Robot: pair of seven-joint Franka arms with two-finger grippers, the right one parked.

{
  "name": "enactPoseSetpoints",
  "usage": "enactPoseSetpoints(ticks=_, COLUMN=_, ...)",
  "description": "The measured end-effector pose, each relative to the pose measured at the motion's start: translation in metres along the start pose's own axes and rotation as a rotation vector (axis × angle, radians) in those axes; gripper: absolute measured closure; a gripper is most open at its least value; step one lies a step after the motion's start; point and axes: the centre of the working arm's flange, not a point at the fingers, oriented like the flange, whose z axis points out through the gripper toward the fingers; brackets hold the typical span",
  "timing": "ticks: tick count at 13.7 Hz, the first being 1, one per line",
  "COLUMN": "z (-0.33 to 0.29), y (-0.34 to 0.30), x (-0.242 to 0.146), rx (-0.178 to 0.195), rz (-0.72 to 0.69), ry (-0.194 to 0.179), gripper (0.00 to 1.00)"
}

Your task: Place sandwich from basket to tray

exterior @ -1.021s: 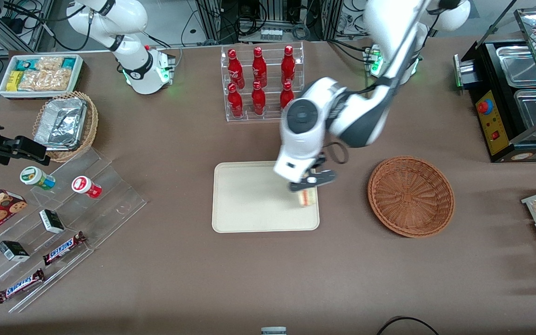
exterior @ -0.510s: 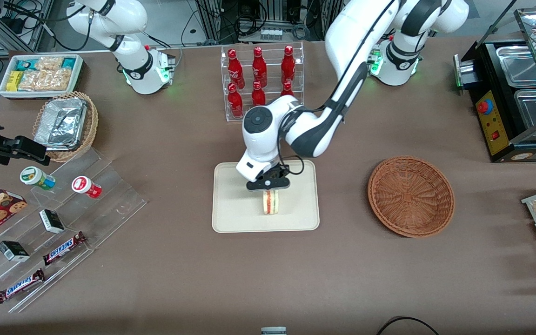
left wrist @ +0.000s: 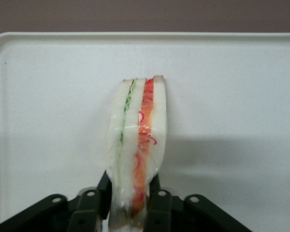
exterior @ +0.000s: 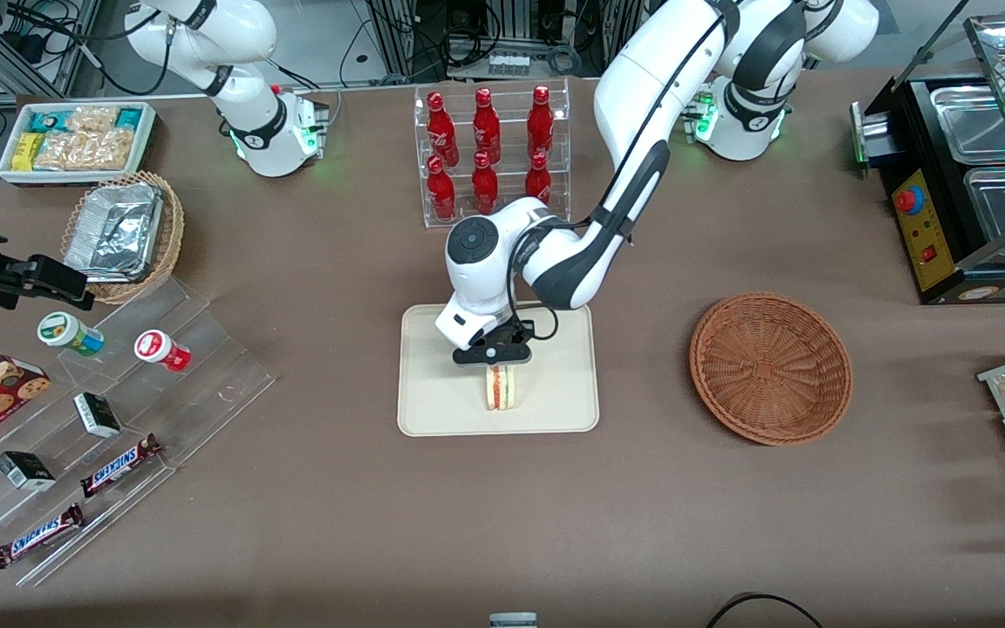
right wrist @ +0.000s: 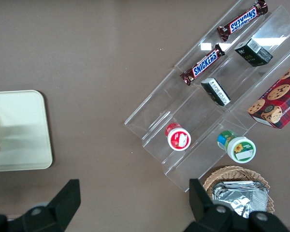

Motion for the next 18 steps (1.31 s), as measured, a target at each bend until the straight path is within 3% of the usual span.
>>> enactPoseSetpoints(ticks=3, z=-0.025, y=0.000, x=0.013, rx=-0.024, rz=-0.021, ry=0.020, gripper=0.30)
enactPoseSetpoints(ticks=6, z=-0.072, y=-0.014, x=0.028, rx=-0.020, rz=-0.093, ry=0.006, gripper=0.01)
enactPoseSetpoints(ticks=11, z=-0.195, y=-0.097, x=0.073, rx=0.023, rz=-0.335, ry=-0.007, gripper=0.00)
enactPoseSetpoints(ticks=14, z=-0.257, y=-0.161, x=0.075, rx=0.101, rz=-0.406, ry=-0.060, gripper=0.00)
enactPoseSetpoints(ticks=15, z=-0.273, y=-0.182, x=0.075, rx=0.111, rz=-0.420, ry=-0.068, gripper=0.00)
enactPoseSetpoints(ticks=18, z=-0.309, y=-0.261, x=0.077, rx=0.106, rz=-0.372, ry=-0.094, gripper=0.00)
